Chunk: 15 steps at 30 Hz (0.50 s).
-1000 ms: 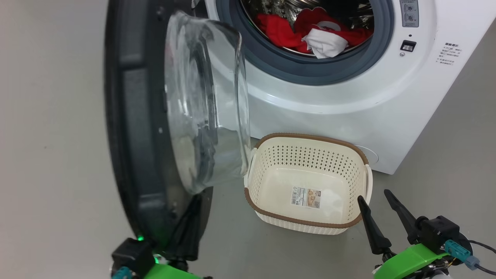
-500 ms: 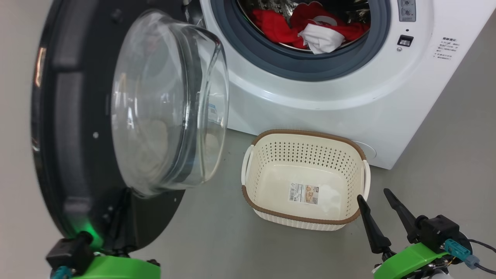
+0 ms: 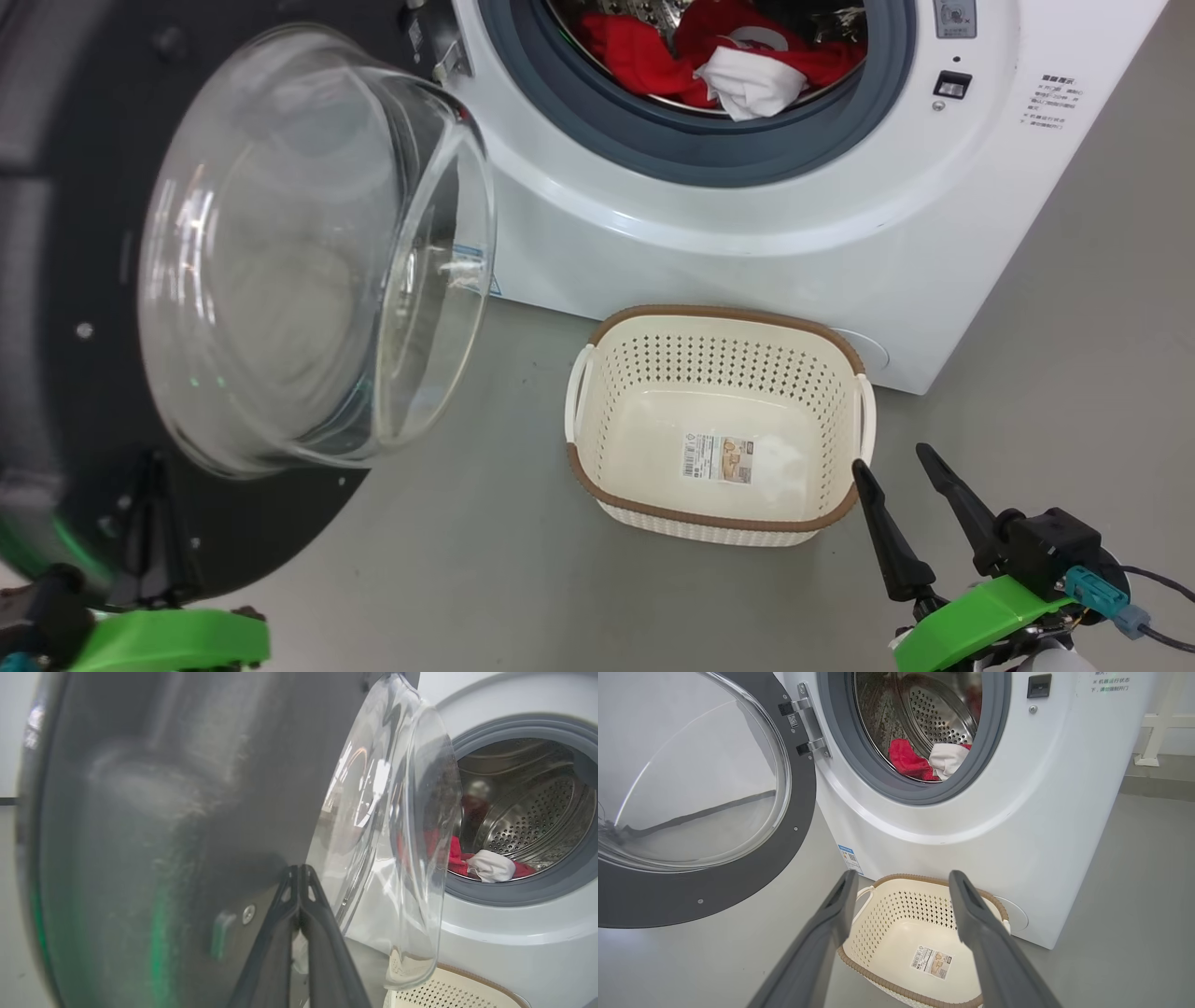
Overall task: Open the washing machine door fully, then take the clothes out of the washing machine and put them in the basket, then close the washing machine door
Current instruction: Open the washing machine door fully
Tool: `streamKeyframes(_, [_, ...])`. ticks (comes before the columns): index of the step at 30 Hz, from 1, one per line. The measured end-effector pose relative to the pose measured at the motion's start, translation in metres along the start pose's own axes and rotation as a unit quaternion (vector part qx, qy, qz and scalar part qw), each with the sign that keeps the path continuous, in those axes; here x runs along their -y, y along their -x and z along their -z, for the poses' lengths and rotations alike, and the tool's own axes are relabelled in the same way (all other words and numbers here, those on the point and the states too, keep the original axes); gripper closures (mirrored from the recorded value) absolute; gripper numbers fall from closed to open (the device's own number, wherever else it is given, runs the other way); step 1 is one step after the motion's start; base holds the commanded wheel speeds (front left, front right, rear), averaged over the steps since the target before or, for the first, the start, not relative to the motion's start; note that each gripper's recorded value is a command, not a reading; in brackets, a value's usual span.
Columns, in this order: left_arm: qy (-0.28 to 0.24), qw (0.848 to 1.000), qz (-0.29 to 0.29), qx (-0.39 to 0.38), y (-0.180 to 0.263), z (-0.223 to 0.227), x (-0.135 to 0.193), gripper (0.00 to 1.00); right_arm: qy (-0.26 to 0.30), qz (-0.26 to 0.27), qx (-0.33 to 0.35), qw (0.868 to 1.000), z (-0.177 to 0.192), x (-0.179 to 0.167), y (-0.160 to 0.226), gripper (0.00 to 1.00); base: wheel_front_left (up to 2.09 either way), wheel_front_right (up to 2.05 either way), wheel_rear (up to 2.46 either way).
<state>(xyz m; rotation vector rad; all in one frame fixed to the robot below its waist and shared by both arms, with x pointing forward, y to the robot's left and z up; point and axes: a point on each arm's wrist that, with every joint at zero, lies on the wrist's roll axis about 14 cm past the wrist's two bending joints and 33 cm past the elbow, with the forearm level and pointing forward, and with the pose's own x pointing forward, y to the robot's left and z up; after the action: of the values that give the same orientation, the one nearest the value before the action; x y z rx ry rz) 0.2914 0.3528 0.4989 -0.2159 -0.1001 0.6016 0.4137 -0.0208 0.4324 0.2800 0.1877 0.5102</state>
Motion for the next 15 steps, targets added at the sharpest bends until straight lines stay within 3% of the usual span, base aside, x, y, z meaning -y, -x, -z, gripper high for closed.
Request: streamKeyframes(15, [-0.031,0.998,-0.057,0.024,-0.028,-0.017,-0.040,1.00,-0.006,0.012,-0.004,1.000,0.004,0.009,0.001,0.00,0.00,0.00,0.00])
